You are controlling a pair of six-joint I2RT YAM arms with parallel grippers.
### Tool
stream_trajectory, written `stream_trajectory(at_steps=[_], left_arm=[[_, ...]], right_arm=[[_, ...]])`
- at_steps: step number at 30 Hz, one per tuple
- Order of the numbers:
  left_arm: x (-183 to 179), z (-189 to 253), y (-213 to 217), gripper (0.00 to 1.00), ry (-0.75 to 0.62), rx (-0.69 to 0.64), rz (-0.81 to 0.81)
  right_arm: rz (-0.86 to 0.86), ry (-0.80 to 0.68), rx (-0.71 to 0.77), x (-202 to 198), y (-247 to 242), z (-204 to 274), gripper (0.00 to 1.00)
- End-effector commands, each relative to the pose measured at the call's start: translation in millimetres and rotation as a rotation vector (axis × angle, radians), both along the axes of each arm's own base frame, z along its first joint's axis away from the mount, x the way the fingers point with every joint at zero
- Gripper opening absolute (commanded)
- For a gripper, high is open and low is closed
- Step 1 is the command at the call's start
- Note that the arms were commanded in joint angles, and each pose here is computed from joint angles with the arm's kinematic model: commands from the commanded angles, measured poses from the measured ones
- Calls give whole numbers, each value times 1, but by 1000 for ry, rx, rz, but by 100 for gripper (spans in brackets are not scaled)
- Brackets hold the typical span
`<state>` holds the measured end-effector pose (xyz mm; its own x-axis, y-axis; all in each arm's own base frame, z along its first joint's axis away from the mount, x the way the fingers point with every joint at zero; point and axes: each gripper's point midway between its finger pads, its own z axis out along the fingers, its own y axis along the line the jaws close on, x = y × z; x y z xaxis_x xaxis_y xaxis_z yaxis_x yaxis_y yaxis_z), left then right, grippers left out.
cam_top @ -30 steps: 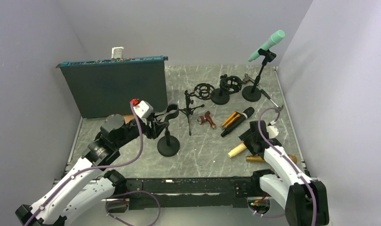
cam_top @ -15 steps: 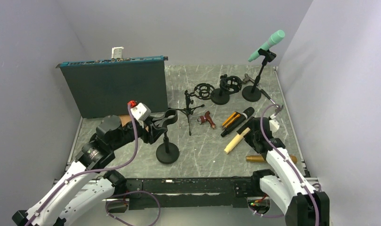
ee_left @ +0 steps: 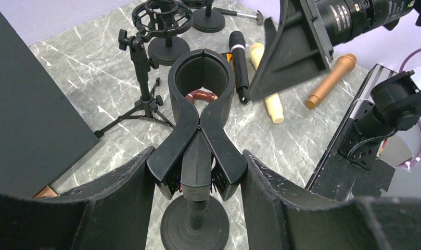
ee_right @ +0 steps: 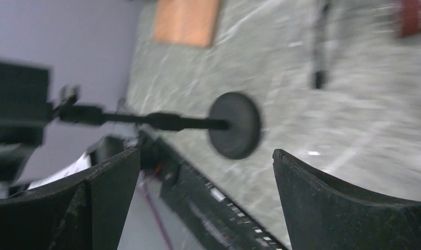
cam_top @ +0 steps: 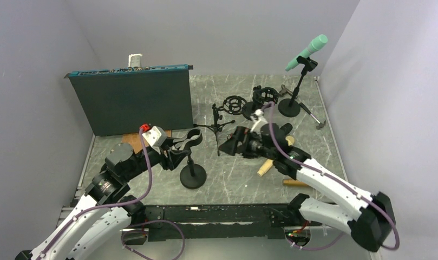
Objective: Remove the microphone from the stand
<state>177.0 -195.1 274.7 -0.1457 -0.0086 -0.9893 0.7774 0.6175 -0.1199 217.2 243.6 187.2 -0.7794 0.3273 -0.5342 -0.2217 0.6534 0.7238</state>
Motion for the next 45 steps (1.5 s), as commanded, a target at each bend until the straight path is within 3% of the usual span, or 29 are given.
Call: stream_trajectory(at_steps=[1, 8, 12, 18, 22, 25, 27, 34, 39, 45], left_arm=[[-3, 13, -4, 53, -28, -57, -23], [-5, 11, -6, 52, -24, -52, -35], [-6, 11, -6, 52, -26, -50, -44], [-4, 11, -5, 52, -24, -50, -32], [-3, 12, -5, 53, -25, -42, -26], [-3, 14, -6, 53, -28, -49, -33], [-4, 16, -8, 53, -26, -55, -42], [-6, 43, -4, 52, -13, -102, -18], [-8, 59, 6, 54, -52, -137, 20], [-3, 65, 32, 55, -91, -89, 145]], right_arm=[[219, -179, 282, -21, 75, 95, 100], [291, -199, 501, -20, 119, 145, 100], [247, -162, 475, -7, 135, 143, 99], [245, -128, 461, -8, 147, 134, 82], [241, -115, 456, -14, 148, 123, 80], [232, -118, 448, -13, 152, 116, 68], [218, -119, 436, -7, 155, 111, 55], [116, -135, 355, 9, 147, 78, 0], [52, -171, 357, 16, 131, 72, 0], [14, -211, 351, 29, 120, 76, 0]])
